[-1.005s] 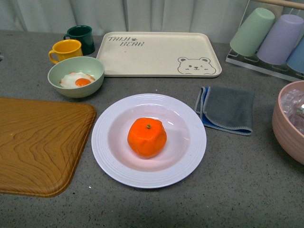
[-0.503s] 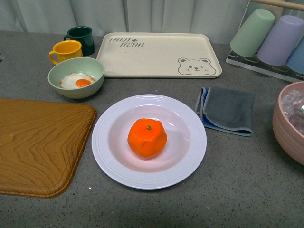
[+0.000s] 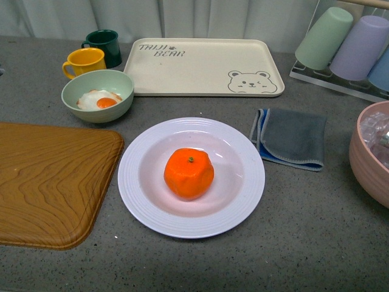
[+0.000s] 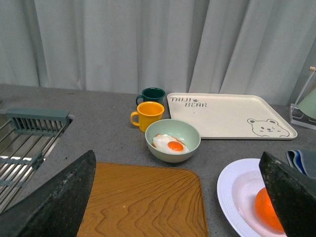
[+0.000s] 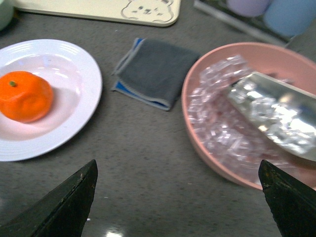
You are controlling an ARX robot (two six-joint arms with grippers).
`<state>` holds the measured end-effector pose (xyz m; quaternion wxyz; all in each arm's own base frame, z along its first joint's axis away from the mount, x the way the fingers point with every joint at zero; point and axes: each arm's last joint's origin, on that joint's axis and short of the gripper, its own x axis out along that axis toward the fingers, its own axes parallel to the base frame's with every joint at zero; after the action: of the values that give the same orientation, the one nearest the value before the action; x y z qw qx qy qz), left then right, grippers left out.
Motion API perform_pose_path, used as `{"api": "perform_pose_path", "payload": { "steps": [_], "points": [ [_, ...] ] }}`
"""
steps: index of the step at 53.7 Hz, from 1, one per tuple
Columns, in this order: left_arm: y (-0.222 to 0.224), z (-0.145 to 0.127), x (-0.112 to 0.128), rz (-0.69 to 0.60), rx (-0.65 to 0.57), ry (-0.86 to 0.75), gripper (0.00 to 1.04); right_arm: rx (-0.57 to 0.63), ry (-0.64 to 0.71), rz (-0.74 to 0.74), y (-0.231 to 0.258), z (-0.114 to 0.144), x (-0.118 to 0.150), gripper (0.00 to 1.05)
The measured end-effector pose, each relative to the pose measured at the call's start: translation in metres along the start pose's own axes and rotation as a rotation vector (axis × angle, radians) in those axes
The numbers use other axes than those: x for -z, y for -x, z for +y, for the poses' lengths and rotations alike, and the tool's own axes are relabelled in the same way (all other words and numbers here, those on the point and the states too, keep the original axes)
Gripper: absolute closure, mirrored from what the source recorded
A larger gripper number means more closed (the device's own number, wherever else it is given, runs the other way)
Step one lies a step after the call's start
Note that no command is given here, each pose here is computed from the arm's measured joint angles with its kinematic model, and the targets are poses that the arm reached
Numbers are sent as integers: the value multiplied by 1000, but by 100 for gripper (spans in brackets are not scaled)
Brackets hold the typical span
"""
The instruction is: Place orange and plate with both arms
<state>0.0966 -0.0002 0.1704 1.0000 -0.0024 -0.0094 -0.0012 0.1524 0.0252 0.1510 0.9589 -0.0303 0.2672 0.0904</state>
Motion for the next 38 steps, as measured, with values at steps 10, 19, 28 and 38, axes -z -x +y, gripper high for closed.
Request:
{"api": "perform_pose_path", "payload": {
  "steps": [10, 19, 28, 38],
  "points": [
    [0, 0, 0, 0, 0, 0, 7, -149, -209, 126, -44, 3, -10, 9],
    [0, 0, 0, 0, 0, 0, 7, -268, -411, 243, -78, 5, -16, 9],
    [0, 0, 0, 0, 0, 0, 7, -340, -581, 381, -112, 7, -20, 9],
    [0, 0, 0, 0, 0, 0, 7, -414, -649, 495, -143, 13, -20, 9]
  ]
}}
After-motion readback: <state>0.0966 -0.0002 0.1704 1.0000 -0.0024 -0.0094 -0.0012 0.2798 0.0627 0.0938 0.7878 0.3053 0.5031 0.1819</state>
